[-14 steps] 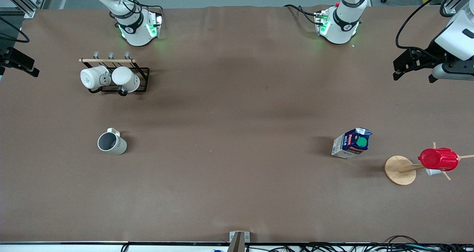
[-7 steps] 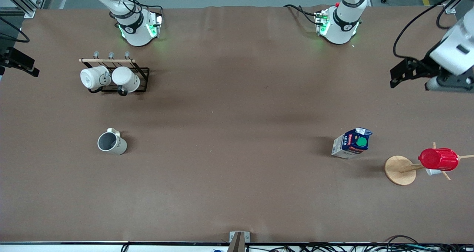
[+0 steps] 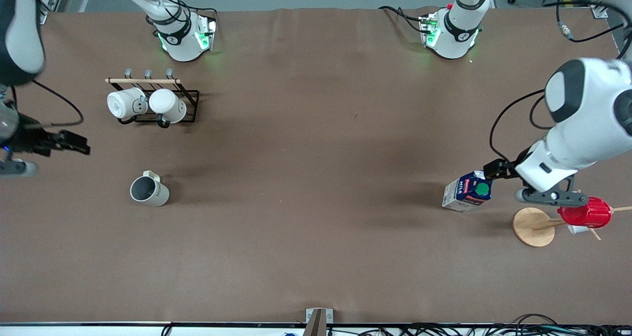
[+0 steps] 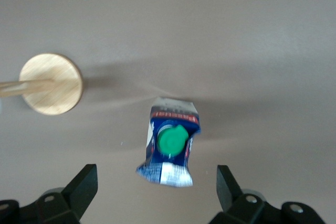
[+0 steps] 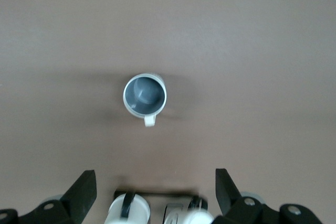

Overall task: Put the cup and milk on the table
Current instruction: 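Grasp the milk carton with the left gripper while the right gripper grasps the mug, then lift the mug with the right gripper while the left gripper lifts the carton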

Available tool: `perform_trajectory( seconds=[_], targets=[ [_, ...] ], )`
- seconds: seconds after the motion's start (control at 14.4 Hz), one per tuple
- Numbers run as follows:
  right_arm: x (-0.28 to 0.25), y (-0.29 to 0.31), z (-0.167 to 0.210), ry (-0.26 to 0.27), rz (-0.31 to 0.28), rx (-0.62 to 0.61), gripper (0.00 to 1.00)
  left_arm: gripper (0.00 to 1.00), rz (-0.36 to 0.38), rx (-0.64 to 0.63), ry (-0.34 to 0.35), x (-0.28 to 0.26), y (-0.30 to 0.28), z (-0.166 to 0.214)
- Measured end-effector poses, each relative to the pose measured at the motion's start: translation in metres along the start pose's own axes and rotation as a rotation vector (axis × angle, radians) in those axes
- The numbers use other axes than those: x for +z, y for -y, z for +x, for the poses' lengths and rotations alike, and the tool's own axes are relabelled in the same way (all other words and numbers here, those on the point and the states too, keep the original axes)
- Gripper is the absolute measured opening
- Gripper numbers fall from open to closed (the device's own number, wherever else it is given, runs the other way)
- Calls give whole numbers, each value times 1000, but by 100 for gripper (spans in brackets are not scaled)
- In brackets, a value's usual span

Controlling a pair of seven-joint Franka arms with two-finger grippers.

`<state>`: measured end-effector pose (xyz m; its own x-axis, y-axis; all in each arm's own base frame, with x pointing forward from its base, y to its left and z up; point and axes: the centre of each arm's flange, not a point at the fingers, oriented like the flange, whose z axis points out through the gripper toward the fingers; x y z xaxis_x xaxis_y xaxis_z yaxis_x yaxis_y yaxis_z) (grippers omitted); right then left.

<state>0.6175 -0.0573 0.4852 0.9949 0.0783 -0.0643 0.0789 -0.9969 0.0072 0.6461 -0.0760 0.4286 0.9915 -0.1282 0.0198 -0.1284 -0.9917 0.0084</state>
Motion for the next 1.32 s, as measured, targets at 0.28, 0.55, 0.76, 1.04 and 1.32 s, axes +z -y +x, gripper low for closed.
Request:
perform_trajectory(
  seconds=[0.28,0.55,0.76,1.04,1.32],
  targets=[
    [91,-3,18,-46,-11,-95,100,100,-7,18,48,45,-9,2],
    [169,0,21,-77,-20,-152,100,88,46,83,92,70,-10,-2],
    [212,1,22,-101,-27,-181,100,74,48,96,109,80,-12,-2],
    [237,4,24,-104,-29,-203,97,37,45,101,115,85,-15,-2],
    [240,9,24,-101,-27,-213,69,34,47,107,76,53,-20,1]
  ],
)
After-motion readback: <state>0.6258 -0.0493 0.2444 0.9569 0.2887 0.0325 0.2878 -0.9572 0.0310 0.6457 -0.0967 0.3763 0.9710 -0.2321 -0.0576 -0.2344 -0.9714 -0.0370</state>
